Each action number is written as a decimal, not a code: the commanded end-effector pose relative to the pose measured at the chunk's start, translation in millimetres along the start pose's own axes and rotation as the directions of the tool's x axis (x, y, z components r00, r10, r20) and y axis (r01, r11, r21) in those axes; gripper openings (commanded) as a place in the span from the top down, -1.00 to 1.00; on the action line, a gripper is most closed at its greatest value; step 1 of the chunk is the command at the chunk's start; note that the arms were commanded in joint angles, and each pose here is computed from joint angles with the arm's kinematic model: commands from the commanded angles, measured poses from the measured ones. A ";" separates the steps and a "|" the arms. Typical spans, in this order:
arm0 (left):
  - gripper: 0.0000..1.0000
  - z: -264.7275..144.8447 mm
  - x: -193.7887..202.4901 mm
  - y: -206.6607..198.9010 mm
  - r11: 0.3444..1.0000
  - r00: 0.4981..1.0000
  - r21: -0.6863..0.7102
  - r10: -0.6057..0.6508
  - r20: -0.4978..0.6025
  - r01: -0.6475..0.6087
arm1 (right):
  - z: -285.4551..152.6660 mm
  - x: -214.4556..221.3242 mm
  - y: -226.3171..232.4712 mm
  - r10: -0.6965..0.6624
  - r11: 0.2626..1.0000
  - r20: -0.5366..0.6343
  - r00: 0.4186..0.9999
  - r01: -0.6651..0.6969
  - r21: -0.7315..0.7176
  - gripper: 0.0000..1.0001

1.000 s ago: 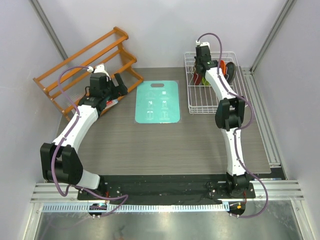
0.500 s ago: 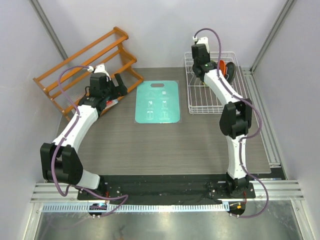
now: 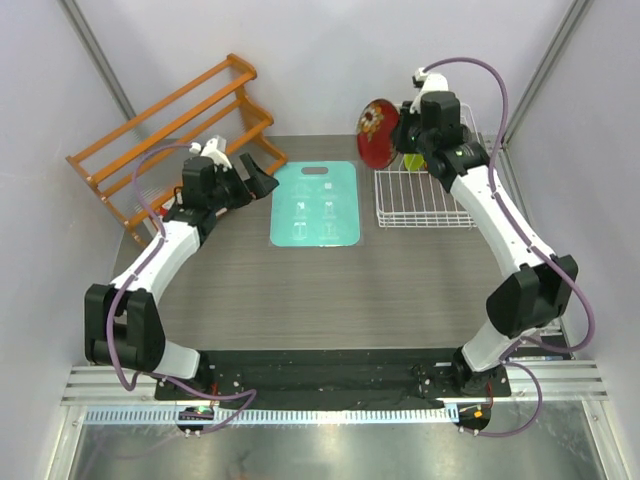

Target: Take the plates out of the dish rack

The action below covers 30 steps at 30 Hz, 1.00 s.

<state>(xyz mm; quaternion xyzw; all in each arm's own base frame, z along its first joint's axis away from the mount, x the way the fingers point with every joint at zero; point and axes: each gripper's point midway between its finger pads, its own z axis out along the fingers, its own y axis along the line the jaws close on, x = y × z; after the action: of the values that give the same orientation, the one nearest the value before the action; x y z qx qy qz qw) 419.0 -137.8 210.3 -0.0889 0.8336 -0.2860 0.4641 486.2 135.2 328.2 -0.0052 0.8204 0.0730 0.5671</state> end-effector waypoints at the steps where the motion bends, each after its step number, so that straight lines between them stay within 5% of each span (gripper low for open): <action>1: -0.99 -15.1 -15.7 -74.9 0.924 0.993 0.369 -0.114 0.017 0.100 | -36.7 0.1 76.1 0.180 0.900 -0.030 0.983 -0.177 -0.399 0.98; 11: -0.97 -21.7 5.5 -99.0 0.793 0.973 0.579 -0.229 -0.006 0.190 | -89.2 19.2 116.6 0.368 0.670 -0.115 0.923 -0.349 -0.656 0.98; 18: -0.93 -19.0 23.4 -103.5 0.767 0.969 0.612 -0.249 0.006 0.193 | -101.8 40.0 127.2 0.424 0.565 -0.203 0.882 -0.434 -0.701 0.98; 26: -0.86 -18.1 26.7 -122.5 0.723 0.966 0.663 -0.259 -0.003 0.196 | -100.5 58.8 140.5 0.426 0.518 -0.267 0.865 -0.475 -0.711 0.98; 30: -0.56 -15.3 33.0 -125.9 0.722 0.969 0.664 -0.246 -0.015 0.194 | -99.8 62.1 146.3 0.421 0.492 -0.283 0.862 -0.479 -0.727 0.97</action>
<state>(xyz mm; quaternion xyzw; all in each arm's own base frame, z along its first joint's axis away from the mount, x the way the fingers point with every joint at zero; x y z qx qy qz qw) 373.9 -242.6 243.4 -0.0529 0.6708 -0.5980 0.4354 363.3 260.3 275.2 -0.0029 0.7556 0.5130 0.4072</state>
